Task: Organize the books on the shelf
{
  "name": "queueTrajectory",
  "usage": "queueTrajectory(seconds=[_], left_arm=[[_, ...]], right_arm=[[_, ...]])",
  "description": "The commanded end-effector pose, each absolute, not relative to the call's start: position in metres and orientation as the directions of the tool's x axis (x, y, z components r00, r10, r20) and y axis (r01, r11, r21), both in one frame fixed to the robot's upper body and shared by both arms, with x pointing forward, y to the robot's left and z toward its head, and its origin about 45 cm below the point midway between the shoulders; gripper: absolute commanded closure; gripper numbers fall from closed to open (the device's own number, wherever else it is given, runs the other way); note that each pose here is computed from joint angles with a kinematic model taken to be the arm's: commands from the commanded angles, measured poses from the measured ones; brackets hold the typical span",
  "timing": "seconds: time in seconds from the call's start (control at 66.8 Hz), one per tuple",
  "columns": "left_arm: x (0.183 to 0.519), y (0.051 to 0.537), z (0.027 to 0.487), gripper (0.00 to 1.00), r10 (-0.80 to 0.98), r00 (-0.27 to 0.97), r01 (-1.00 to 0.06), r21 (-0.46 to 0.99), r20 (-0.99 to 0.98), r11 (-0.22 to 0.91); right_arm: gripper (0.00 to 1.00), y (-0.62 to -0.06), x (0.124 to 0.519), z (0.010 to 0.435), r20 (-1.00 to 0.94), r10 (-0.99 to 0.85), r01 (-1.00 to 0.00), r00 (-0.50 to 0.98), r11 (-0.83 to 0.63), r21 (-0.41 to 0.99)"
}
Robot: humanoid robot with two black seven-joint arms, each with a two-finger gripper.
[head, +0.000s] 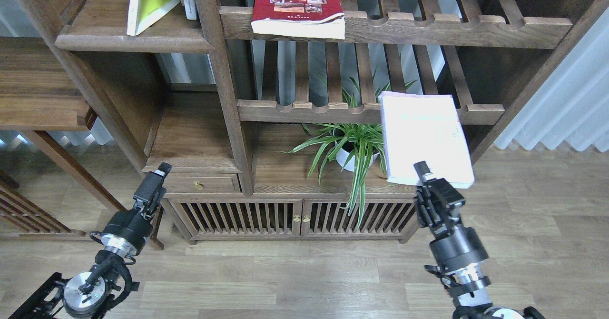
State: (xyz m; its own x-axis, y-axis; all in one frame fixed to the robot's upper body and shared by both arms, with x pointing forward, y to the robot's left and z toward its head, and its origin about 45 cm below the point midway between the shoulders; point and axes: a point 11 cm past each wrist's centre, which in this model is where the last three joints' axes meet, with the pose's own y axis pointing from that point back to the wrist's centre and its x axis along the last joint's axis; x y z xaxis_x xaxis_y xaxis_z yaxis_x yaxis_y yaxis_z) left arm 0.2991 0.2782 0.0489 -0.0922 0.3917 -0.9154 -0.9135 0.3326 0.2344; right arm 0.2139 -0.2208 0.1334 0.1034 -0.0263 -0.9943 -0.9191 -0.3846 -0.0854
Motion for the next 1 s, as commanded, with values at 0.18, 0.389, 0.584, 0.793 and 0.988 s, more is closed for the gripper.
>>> queueTrajectory(seconds=[0.18, 0.389, 0.584, 0.793, 0.988], left_arm=[[0.283, 0.271, 0.045, 0.0, 0.321, -0.121, -0.891, 0.246, -0.939, 0.383], [0.295, 0.327, 0.073, 0.0, 0.379, -0.087, -0.919, 0.221, -0.921, 0.328], [0.299, 0.359, 0.124, 0.0, 0.39, -0.005, -0.915, 0.161, -0.921, 0.37], [0.28, 0.357, 0.149, 0.0, 0.309, -0.045, -0.826, 0.209, -0.95, 0.523], [0.274, 0.332, 0.141, 0.01, 0.365, -0.057, -0.72, 0.292, -0.929, 0.63]], right_arm=[[0.95, -0.155, 0.212, 0.131, -0.991, 0.044, -0.855, 0.123, -0.503, -0.128], [0.95, -0.137, 0.206, 0.125, -0.992, 0.047, -0.844, 0.115, -0.523, -0.123], [0.95, -0.125, 0.192, 0.117, -0.993, 0.008, -0.806, 0.119, -0.583, -0.102], [0.94, -0.112, 0.179, 0.104, -0.997, 0.002, -0.761, 0.079, -0.646, -0.061], [0.94, -0.095, 0.167, 0.102, -0.998, 0.015, -0.684, 0.065, -0.728, -0.055]])
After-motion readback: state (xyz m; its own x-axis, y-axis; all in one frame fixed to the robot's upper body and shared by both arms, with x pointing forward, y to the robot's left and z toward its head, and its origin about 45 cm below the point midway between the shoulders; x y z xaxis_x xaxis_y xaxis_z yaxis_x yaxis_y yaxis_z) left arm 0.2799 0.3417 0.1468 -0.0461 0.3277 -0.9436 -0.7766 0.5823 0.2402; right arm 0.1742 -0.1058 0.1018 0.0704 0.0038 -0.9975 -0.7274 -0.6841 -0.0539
